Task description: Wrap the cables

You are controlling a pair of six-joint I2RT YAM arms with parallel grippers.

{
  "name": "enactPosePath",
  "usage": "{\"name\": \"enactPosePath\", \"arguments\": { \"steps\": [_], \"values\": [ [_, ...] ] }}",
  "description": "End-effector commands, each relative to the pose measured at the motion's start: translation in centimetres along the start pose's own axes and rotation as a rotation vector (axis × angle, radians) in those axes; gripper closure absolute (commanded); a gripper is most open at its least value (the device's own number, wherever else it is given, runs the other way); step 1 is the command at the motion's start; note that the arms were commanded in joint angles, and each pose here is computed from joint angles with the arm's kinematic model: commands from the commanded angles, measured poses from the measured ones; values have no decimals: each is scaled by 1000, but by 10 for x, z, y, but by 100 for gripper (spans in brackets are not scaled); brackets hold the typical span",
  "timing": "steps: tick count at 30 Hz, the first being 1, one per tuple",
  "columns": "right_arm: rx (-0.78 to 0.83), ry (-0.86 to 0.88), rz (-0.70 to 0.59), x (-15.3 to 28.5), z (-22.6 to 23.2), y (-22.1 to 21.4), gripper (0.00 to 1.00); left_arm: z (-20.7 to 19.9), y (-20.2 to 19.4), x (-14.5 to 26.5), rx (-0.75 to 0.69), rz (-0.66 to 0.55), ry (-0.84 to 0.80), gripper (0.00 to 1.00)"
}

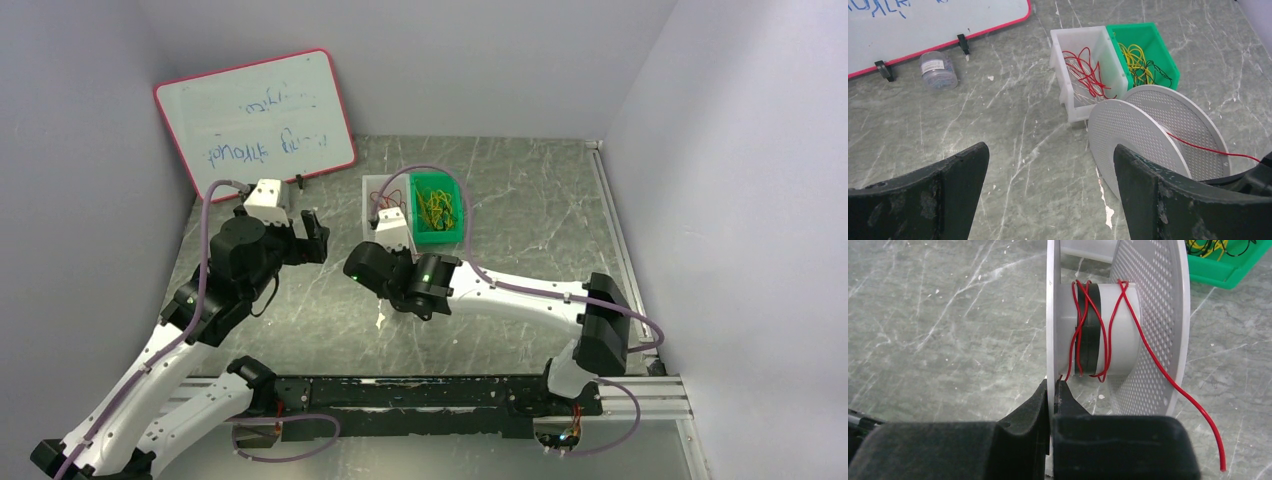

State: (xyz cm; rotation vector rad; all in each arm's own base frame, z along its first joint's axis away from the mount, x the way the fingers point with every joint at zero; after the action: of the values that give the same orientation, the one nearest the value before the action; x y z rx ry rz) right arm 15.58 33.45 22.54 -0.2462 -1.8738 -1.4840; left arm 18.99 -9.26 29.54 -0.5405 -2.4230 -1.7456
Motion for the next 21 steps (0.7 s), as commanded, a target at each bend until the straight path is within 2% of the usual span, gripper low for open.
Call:
{"name": "enactPosePath", "arguments": {
  "steps": [1, 7, 15, 21],
  "values": [
    [-54, -47, -94, 0, 4, 22, 100, -2, 9, 4, 11, -27, -7, 2],
    [-36, -59, -78, -10, 9, 17, 99, -2, 9, 4, 10, -24, -9, 2],
    [-27, -63, -83, -12, 10, 17, 68, -3, 9, 4, 7, -23, -17, 2],
    [-37, -61, -100, -8, 7, 20, 62, -3, 7, 2, 4, -13, -16, 2]
  ]
}}
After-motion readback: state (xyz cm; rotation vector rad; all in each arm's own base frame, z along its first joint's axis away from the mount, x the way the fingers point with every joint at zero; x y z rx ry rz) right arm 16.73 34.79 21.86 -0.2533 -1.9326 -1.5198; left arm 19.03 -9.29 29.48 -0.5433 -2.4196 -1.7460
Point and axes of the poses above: each gripper's point midway between its finger pads, its own x axis back along the fingers, its own z axis along the line the jaws close on, y = z × x, the point moved 7 cm from there along x, back along the fingers, and after that the axes turned 10 degrees about x, right-handed, at the moved point
